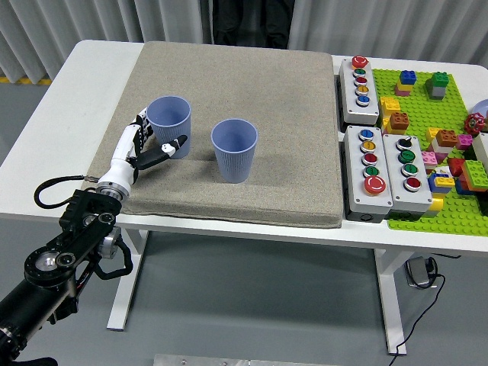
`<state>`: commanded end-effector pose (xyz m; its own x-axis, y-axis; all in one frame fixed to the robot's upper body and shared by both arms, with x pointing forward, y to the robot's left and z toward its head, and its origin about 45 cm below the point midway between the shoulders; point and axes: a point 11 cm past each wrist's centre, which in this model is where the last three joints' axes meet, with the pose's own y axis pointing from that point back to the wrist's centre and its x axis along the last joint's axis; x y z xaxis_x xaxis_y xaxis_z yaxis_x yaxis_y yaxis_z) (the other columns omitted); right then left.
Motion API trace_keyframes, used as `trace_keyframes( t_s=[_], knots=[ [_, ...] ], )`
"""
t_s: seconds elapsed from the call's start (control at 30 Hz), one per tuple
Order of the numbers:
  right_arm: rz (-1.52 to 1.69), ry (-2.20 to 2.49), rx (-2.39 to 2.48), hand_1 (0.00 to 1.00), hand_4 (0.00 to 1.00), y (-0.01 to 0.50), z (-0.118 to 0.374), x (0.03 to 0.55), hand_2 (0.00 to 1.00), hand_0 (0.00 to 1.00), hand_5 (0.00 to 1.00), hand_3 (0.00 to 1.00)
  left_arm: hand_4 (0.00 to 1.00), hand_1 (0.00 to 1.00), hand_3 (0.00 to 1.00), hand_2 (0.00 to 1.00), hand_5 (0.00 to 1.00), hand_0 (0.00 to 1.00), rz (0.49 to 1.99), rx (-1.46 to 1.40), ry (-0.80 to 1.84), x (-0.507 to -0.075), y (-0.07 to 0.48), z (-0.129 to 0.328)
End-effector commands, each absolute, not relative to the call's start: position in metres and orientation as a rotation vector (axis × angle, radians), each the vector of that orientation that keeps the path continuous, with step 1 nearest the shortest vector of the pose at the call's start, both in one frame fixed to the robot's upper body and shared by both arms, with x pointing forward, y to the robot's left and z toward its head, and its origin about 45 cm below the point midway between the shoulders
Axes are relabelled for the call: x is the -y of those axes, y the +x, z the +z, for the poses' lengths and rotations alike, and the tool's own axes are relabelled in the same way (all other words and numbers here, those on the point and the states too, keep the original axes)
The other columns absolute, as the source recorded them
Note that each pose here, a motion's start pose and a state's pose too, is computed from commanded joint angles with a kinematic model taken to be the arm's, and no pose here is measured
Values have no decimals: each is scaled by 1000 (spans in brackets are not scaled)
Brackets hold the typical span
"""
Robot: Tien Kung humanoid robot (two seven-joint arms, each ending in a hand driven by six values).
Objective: Pick cup pour cup place
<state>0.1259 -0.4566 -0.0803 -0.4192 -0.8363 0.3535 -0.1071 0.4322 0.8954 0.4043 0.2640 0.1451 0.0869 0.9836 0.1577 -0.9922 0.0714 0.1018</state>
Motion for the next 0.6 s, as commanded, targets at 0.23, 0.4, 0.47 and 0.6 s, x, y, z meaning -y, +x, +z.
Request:
trace_keyframes(
  t_s=[0.23,0.4,0.47,0.6],
  knots=[
    [-1052,809,1811,632,2,125,-80,457,587,696,226,589,895,959,998,998,246,968,1481,59,214,-263,406,144],
    [-1049,812,1808,632,2,127,-80,457,590,696,228,589,895,959,998,998,247,968,1480,60,222,-263,407,143],
    [-1049,813,1809,632,2,127,-80,457,590,696,228,589,895,959,998,998,247,968,1478,63,226,-263,407,143],
    [-1048,814,1808,632,2,127,-80,457,589,696,229,589,901,959,998,998,250,968,1480,66,226,-263,410,144]
  ],
)
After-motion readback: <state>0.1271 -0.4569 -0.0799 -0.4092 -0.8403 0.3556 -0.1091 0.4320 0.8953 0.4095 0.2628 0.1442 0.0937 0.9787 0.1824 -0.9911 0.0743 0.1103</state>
